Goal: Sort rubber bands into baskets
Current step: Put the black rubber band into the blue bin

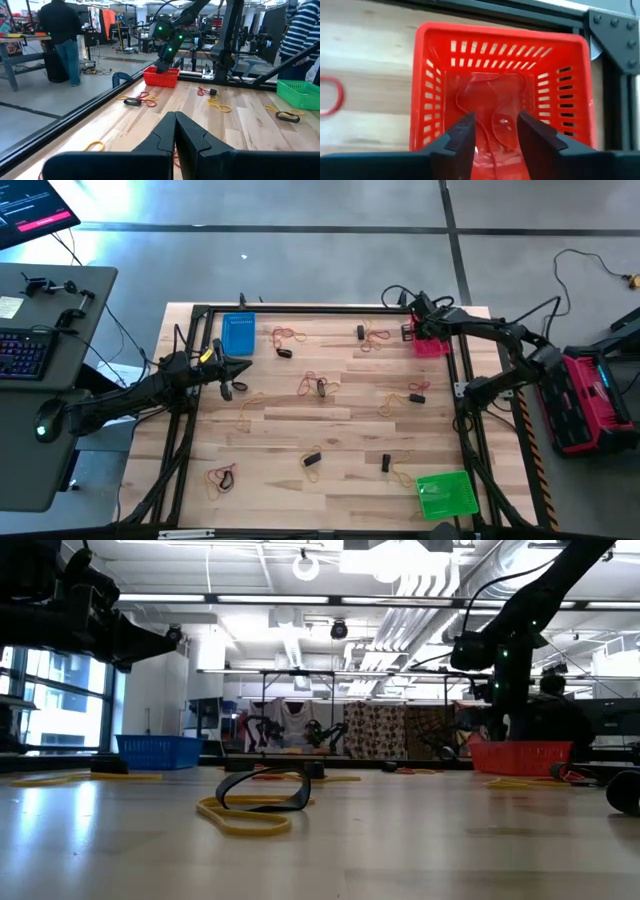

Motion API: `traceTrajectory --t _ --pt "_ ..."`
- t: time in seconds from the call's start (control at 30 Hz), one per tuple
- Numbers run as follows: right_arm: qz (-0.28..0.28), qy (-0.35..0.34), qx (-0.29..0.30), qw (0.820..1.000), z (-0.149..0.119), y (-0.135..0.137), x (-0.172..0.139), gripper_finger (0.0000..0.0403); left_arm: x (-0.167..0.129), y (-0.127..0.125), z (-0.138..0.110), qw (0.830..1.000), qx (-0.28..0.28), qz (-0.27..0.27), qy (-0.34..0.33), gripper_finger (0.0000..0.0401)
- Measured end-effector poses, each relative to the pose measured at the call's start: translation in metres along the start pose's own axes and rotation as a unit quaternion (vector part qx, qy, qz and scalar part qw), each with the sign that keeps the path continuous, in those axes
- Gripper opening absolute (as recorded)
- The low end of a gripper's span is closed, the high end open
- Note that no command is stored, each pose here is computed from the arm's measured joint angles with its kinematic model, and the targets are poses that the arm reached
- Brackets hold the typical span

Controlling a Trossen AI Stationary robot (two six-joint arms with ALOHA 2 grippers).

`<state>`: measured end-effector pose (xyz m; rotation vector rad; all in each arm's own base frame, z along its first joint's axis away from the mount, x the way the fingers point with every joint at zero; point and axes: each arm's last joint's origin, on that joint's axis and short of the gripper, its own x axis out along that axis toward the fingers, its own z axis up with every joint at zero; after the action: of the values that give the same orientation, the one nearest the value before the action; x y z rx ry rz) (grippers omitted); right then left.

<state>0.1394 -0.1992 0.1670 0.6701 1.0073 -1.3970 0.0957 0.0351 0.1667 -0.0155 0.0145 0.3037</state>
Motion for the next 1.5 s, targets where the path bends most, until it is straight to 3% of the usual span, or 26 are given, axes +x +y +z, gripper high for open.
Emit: traceTrajectory --t 0.1,0.3,0.63,0.9,1.2,1.5 --pt "-0.001 0.007 -0.037 0.999 0.003 0.002 -0.006 0.0119 0.0 0.0 0.0 1.0 -0.006 0.0 0.0 0.0" --pt "0.013 0.003 -0.101 0.995 0.004 0.004 -0.01 0.0012 0.0 0.0 0.0 1.0 -0.006 0.0 0.0 0.0" --pt "0.085 -0.078 -0.123 0.986 -0.001 0.01 -0.058 0.0001 0.0 0.0 0.001 1.0 -0.011 0.002 -0.001 0.0" --pt "0.157 -0.135 -0.16 0.965 -0.031 0.029 -0.074 0.0 -0.001 0.0 0.007 1.0 -0.031 0.002 -0.005 0.0" --pt "0.192 -0.168 -0.17 0.952 -0.06 0.037 -0.091 0.0 0.005 0.001 0.008 0.999 -0.021 0.018 0.038 0.0" --pt "0.251 -0.199 -0.208 0.924 -0.087 0.055 -0.097 0.0 0.018 0.002 0.011 0.995 -0.012 0.016 0.101 0.0"
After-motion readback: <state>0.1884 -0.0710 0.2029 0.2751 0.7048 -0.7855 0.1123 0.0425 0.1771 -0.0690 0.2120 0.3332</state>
